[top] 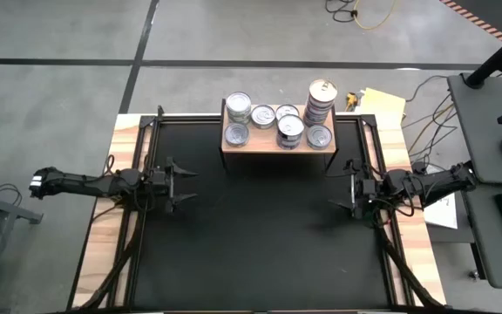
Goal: Stack canned seafood by type on shelf
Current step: Return to Home Position
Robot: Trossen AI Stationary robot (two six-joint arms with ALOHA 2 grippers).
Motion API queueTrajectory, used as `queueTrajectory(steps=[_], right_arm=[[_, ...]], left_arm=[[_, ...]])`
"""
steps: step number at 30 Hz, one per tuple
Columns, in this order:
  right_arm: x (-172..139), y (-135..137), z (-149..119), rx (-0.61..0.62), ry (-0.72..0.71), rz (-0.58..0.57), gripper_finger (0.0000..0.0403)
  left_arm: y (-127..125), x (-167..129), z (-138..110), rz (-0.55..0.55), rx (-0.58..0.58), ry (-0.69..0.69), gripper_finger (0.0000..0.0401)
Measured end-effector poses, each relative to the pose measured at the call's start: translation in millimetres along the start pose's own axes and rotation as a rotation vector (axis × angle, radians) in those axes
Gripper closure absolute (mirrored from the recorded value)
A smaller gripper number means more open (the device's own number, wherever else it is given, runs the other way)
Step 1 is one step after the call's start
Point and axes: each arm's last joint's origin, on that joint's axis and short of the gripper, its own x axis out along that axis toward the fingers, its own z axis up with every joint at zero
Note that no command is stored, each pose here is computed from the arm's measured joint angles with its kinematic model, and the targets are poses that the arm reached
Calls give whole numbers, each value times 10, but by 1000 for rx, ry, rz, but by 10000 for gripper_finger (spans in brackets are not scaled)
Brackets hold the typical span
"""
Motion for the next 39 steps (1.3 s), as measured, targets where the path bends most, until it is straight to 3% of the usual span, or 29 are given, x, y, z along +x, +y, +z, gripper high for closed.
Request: queueTrajectory(steps=[39], right_arm=[[0, 0, 1, 0, -1, 0, 48]], left_arm=[[-9, 52, -76, 0, 14, 80, 90]])
